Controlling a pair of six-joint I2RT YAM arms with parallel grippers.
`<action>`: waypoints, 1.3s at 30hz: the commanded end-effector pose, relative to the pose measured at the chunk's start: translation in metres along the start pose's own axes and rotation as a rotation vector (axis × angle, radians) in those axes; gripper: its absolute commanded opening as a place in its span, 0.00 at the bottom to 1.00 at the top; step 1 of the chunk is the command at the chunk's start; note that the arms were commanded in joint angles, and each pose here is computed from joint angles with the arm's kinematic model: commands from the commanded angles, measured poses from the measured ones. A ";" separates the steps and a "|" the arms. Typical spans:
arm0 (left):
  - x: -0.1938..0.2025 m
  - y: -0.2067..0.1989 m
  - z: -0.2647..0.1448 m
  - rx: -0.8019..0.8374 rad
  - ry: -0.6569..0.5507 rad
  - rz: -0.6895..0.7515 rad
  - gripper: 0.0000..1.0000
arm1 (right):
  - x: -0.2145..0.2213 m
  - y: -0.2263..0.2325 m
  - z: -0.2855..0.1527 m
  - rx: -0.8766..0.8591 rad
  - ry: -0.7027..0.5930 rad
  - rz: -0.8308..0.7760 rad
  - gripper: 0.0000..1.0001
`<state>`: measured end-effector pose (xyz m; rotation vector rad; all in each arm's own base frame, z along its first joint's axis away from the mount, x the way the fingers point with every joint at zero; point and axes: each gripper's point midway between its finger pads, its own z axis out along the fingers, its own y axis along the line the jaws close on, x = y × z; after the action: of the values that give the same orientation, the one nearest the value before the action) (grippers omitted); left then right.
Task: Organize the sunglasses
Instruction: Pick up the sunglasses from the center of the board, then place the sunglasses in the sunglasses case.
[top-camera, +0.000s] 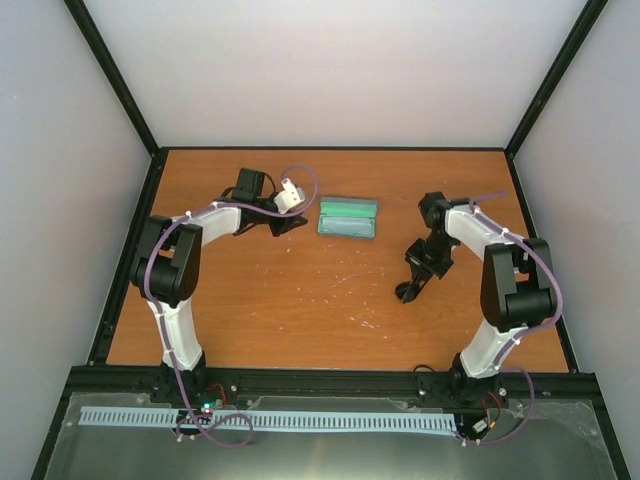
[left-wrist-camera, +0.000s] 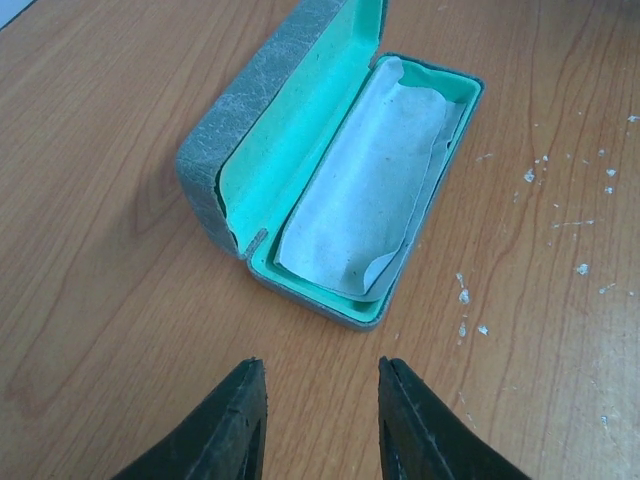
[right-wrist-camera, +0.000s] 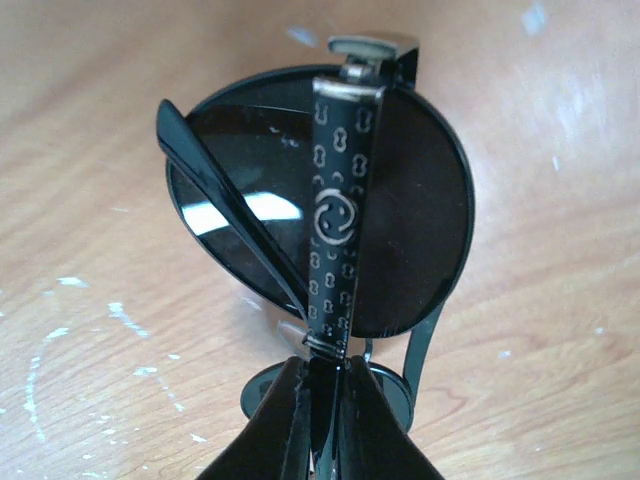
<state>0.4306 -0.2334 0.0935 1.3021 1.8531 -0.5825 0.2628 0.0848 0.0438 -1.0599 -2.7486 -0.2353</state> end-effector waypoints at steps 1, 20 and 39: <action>-0.003 0.004 -0.004 -0.012 -0.020 0.006 0.33 | -0.016 0.014 -0.027 0.077 -0.089 -0.287 0.03; -0.004 0.014 -0.024 -0.060 -0.008 0.040 0.32 | -0.006 0.143 -0.140 0.310 -0.810 -1.615 0.03; 0.018 0.052 -0.052 -0.054 -0.033 -0.077 0.29 | 0.018 0.200 -0.078 0.381 -0.668 -2.165 0.03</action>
<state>0.4488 -0.1651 0.1045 1.1647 1.9308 -0.5678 0.3845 0.2003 0.1426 2.2121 -2.7590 0.4962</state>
